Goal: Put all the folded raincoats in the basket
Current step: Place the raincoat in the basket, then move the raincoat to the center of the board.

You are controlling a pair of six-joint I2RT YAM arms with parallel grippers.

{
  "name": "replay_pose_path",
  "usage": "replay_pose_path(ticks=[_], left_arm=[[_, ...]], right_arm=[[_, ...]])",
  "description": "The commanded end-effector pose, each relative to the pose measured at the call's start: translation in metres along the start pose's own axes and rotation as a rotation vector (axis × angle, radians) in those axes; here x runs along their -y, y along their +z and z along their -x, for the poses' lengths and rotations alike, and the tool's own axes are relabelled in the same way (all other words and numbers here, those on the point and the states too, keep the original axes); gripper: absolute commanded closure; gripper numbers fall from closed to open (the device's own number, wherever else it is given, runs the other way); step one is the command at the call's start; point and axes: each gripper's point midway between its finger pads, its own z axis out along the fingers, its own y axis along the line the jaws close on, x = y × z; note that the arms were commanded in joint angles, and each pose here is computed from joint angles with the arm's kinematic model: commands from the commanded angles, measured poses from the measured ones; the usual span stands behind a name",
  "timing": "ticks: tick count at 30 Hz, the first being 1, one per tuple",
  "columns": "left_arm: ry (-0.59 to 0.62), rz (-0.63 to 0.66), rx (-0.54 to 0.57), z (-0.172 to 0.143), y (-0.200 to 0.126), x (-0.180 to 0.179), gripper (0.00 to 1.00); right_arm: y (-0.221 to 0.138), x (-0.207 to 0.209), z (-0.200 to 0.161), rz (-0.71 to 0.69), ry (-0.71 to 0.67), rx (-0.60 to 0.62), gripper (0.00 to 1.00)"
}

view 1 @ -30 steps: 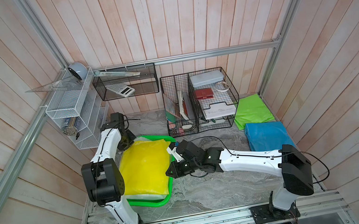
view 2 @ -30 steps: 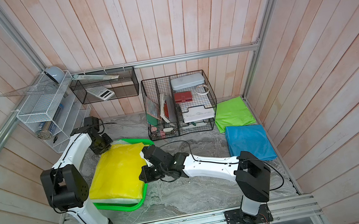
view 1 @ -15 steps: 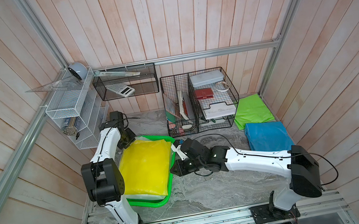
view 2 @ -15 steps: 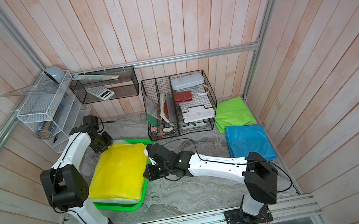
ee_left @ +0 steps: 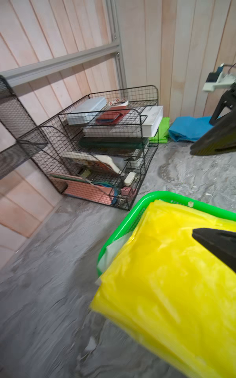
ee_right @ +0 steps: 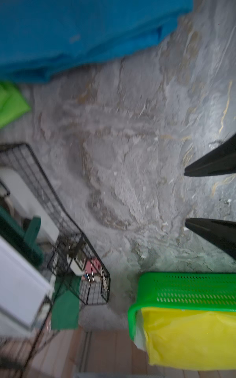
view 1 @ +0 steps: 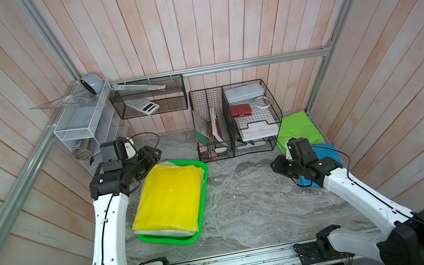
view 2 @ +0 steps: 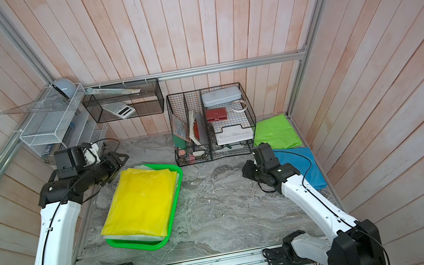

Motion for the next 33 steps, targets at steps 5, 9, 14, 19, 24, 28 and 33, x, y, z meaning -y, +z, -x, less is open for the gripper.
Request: replay_pose_path(ticks=[5,9,14,19,24,28,33], left_arm=[[0.028,-0.068,-0.161,-0.064,0.021,-0.001,0.38],[0.022,-0.041,-0.179,-0.074,0.027,-0.013,0.38],[0.008,-0.004,-0.192,-0.077,0.034,-0.022,0.38],[0.011,-0.006,-0.186,-0.075,0.035,-0.022,0.38],[0.024,0.012,-0.187,-0.075,0.033,-0.024,0.38],[0.032,0.03,-0.186,-0.075,0.034,-0.028,0.38],[0.034,0.04,-0.193,-0.077,0.036,-0.031,0.38]], right_arm=[[-0.001,0.1,0.002,-0.313,0.065,-0.053,0.5],[-0.001,0.135,0.013,-0.481,0.048,-0.053,0.48],[0.012,0.148,0.016,-0.562,-0.012,-0.135,0.47],[0.032,0.149,0.017,-0.586,-0.055,-0.266,0.47],[0.046,0.153,0.014,-0.586,-0.05,-0.313,0.47],[0.053,0.152,0.011,-0.57,-0.054,-0.343,0.47],[0.061,0.152,0.003,-0.551,-0.053,-0.384,0.46]])
